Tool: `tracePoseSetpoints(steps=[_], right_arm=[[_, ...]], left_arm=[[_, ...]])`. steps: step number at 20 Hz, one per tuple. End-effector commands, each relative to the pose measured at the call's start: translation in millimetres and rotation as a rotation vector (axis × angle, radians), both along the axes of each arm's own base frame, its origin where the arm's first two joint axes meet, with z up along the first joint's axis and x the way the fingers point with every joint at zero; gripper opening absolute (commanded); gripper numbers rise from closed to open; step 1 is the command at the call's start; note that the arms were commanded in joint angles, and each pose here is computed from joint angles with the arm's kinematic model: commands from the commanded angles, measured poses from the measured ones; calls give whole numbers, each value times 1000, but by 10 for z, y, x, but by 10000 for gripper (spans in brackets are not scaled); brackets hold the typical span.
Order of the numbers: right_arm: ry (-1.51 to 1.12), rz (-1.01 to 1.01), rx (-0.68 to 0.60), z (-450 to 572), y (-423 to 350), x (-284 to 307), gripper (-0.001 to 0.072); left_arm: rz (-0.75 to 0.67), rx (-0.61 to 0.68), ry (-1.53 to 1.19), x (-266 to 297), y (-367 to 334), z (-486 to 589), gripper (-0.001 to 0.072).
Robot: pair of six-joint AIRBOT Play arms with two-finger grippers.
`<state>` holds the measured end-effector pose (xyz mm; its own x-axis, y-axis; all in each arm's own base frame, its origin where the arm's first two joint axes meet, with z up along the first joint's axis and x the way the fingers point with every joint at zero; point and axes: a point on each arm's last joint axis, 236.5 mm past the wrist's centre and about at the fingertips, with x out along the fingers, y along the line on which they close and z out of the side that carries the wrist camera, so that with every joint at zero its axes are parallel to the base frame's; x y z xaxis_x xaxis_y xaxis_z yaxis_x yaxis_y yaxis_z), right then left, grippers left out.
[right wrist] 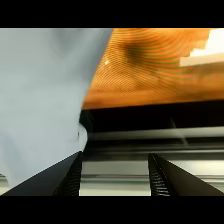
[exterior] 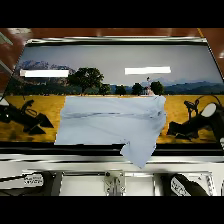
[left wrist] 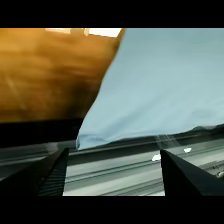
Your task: Fold the shirts.
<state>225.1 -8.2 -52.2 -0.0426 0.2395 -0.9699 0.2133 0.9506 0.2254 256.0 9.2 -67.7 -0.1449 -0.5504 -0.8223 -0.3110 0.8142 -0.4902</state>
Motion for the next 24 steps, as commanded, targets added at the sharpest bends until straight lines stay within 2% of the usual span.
tracePoseSetpoints(steps=[1, 6, 11, 13, 14, 15, 16, 18, 19, 24], right_arm=[[-8, -73, 64, -56, 78, -336, 536], [-77, -120, 145, 11, 255, -150, 536], [-106, -131, 137, 8, 231, -78, 536], [-103, -130, 137, 6, 234, -86, 536], [-101, -129, 135, 2, 229, -91, 536], [-97, -127, 126, -8, 210, -103, 536], [-89, -125, 119, -36, 199, -130, 536], [-58, -126, 132, -144, 266, -232, 537], [-42, -114, 142, -215, 341, -293, 536], [-74, -140, 126, -548, 621, -292, 537]], left_arm=[[29, -57, 49, -528, -81, -178, 690], [87, -31, 22, -501, -87, -380, 689], [199, -57, -6, -450, -269, -577, 688], [220, -30, -5, -456, -305, -680, 660], [242, -13, 0, -436, -298, -709, 550], [261, -2, 0, -405, -279, -720, 344], [272, 0, -1, -385, -269, -713, 210], [266, -1, -12, -344, -253, -670, 61], [256, -2, -26, -309, -242, -632, 40], [242, 26, -133, -127, -164, -344, 39]])
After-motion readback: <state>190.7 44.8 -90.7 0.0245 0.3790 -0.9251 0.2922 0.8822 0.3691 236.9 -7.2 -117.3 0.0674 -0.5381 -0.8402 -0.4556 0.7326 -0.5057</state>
